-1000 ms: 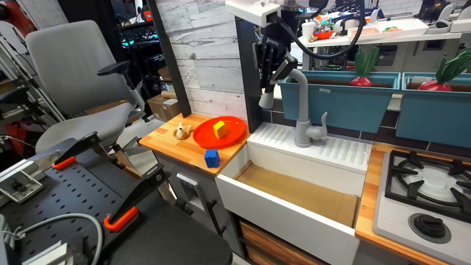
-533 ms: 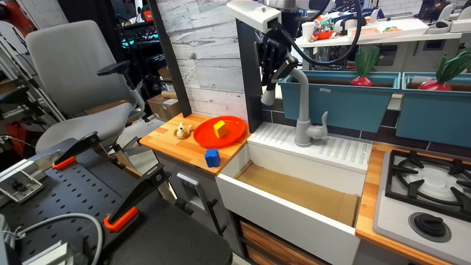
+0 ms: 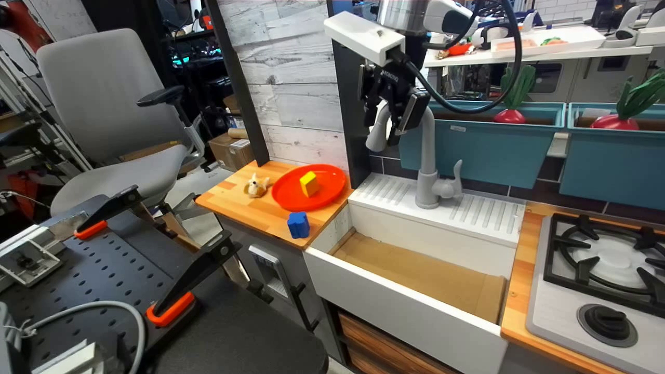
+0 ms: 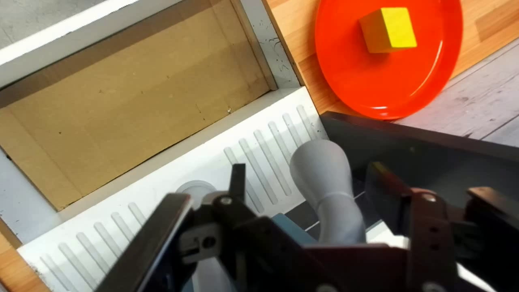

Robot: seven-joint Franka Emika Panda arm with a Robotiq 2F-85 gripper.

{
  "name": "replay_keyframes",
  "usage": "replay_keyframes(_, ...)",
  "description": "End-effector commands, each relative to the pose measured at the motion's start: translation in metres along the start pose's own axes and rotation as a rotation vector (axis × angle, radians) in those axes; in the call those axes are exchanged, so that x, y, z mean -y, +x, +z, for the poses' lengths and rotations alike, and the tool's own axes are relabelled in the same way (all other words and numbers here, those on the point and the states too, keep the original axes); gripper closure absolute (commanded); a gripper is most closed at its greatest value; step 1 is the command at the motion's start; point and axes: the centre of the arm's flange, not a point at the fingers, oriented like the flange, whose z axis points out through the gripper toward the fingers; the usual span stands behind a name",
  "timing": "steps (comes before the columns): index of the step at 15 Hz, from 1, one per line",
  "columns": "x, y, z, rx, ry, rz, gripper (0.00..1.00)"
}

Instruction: Move the tap nozzle to the left

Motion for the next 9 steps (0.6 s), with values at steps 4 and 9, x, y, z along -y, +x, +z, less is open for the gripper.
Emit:
replay_keyframes(4,-0.02,-0.03,-0.01,-0.016,-0.017,-0.071,0.0)
replay_keyframes(9,-0.015,-0.08,-0.037,-0.05,-0.052,-0.18,0.0)
